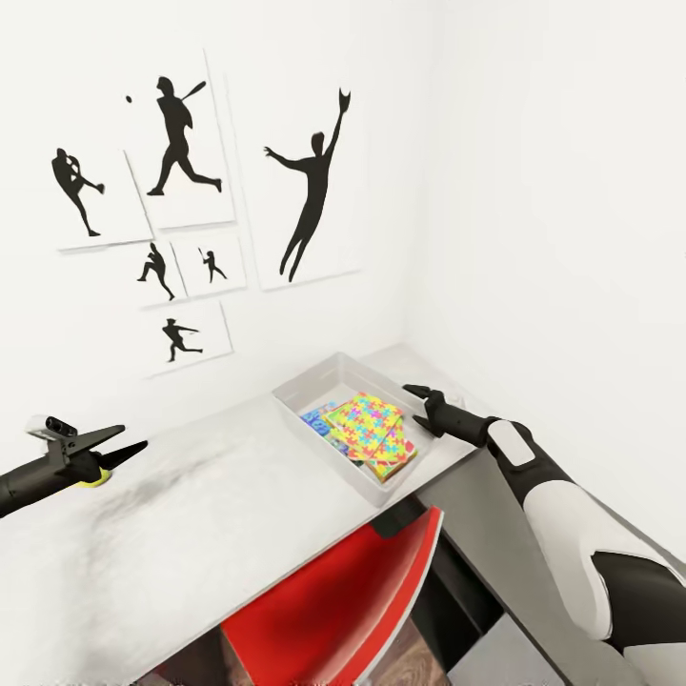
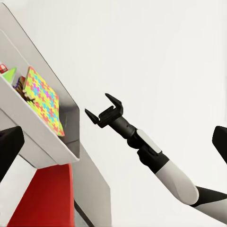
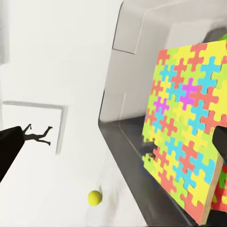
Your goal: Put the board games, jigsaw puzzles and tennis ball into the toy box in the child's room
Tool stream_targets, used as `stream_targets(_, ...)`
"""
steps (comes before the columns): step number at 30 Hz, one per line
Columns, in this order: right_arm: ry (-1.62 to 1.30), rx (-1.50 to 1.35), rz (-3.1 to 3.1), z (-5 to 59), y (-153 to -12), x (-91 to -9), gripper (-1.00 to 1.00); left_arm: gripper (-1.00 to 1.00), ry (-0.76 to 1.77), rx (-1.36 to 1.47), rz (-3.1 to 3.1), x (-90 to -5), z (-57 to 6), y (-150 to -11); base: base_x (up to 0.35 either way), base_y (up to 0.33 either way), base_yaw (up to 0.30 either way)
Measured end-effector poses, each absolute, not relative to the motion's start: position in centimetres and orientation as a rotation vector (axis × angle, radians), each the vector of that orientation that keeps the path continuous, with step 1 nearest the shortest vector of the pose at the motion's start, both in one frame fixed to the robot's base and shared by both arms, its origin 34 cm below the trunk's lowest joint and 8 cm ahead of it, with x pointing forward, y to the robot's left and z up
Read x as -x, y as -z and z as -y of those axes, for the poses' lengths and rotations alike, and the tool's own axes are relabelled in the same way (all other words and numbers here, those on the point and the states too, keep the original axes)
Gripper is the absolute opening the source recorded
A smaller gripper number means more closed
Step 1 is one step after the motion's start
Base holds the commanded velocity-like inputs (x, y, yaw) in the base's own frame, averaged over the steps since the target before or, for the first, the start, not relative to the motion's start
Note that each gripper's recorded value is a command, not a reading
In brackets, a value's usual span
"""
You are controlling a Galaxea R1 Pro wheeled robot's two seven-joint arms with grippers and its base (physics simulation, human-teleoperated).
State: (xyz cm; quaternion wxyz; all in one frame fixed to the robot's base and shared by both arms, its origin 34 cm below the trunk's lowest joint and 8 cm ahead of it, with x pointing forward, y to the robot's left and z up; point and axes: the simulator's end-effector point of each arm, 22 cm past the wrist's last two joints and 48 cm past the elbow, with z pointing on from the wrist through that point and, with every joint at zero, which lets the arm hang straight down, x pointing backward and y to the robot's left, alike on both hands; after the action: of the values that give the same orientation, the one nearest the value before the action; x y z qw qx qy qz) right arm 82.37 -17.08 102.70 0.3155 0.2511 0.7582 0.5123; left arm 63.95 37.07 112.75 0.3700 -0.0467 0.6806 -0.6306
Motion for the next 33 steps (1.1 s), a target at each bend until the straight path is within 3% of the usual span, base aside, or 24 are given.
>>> stream_targets(33, -1.355, -0.614, -1.965, 16.4, -106.1, -82.1, 1.0, 1.0, 1.609, 0.078, -1.709, -63.3, -37.0, -115.3, -0.047, 0.016, 0.159)
